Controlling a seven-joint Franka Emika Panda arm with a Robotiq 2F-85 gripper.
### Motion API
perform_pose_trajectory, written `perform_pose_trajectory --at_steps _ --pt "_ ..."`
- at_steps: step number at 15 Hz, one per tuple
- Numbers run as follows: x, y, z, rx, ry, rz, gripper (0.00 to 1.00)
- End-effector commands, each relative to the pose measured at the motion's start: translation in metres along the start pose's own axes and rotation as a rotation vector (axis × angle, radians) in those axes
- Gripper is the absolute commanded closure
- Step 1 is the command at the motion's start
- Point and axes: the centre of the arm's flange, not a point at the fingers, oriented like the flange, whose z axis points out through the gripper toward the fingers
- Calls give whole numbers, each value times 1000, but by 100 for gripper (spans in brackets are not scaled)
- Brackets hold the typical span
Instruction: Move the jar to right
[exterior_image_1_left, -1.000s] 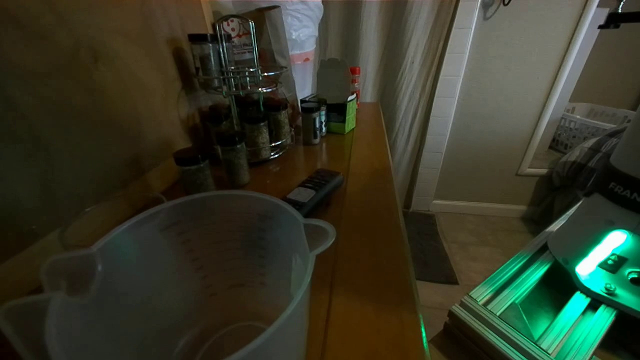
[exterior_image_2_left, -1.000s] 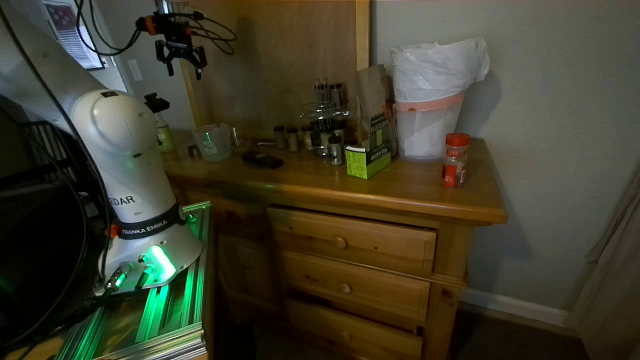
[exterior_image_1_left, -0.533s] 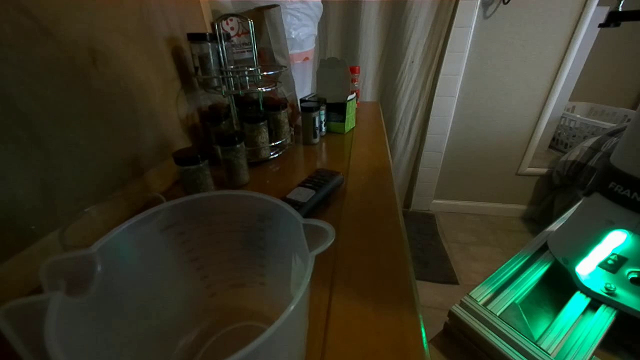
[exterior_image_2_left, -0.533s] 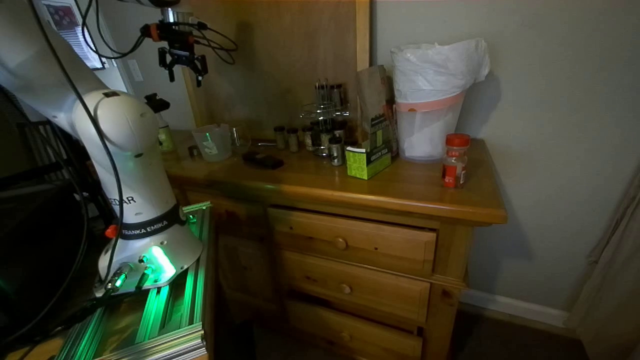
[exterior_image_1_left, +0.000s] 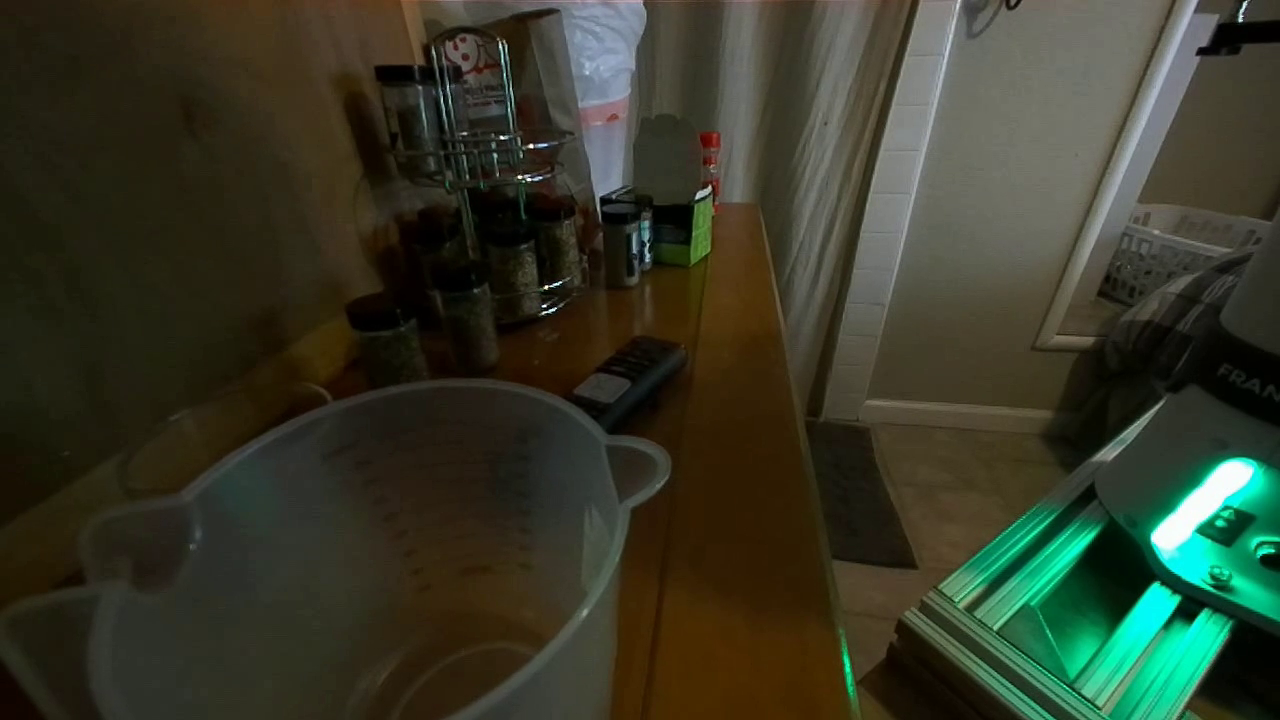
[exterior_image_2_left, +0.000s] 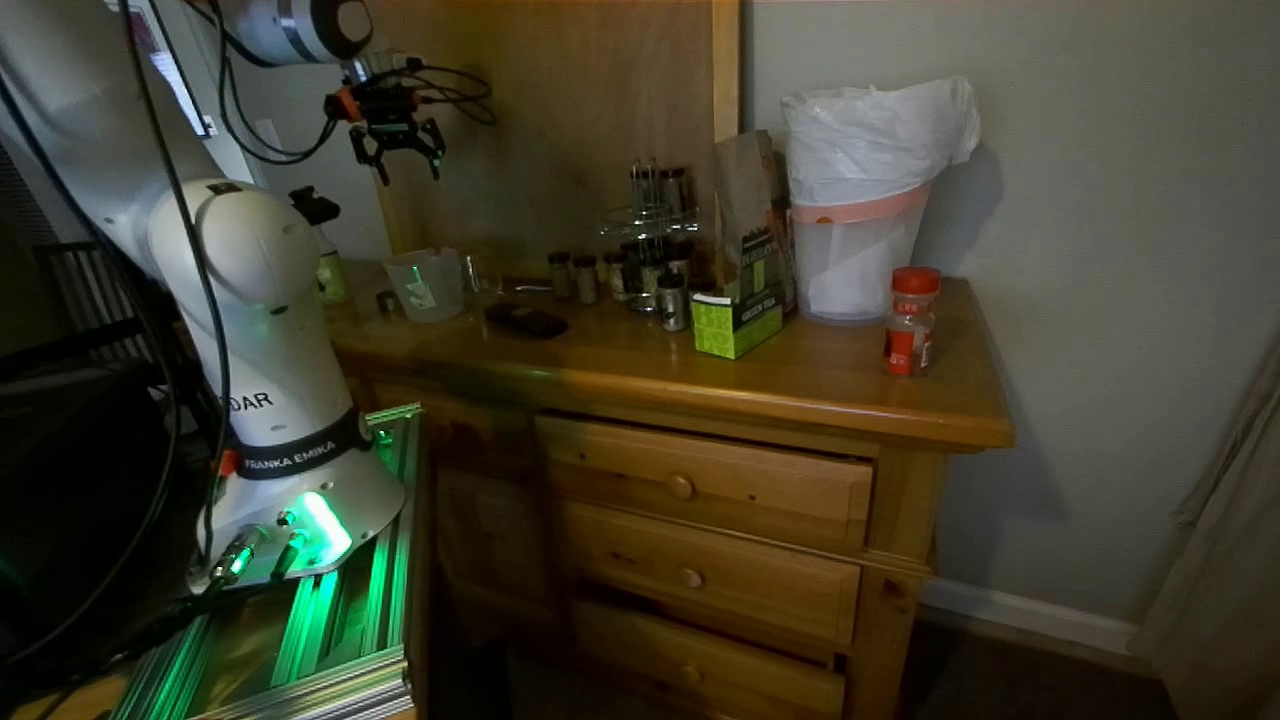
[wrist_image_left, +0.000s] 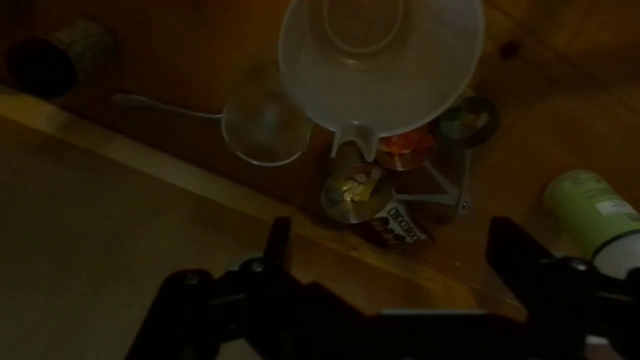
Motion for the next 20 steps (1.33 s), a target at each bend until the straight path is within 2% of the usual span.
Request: perform_pose_trajectory --at_steps 1,3,9,14,15,16,17,18,20 --pt "17 11 34 -77 -13 -96 0" --pt "12 21 46 -78 -32 -121 0" --pt "-20 30 83 11 -128 -78 0" --pt "-49 27 109 66 -143 -37 0" --pt "-52 26 113 71 -137 -27 3" --pt "-52 25 117 78 -122 -14 19" --pt "-52 24 122 78 -106 -2 23" --pt "-50 23 125 77 -84 8 19" --pt "-47 24 131 71 -60 12 21"
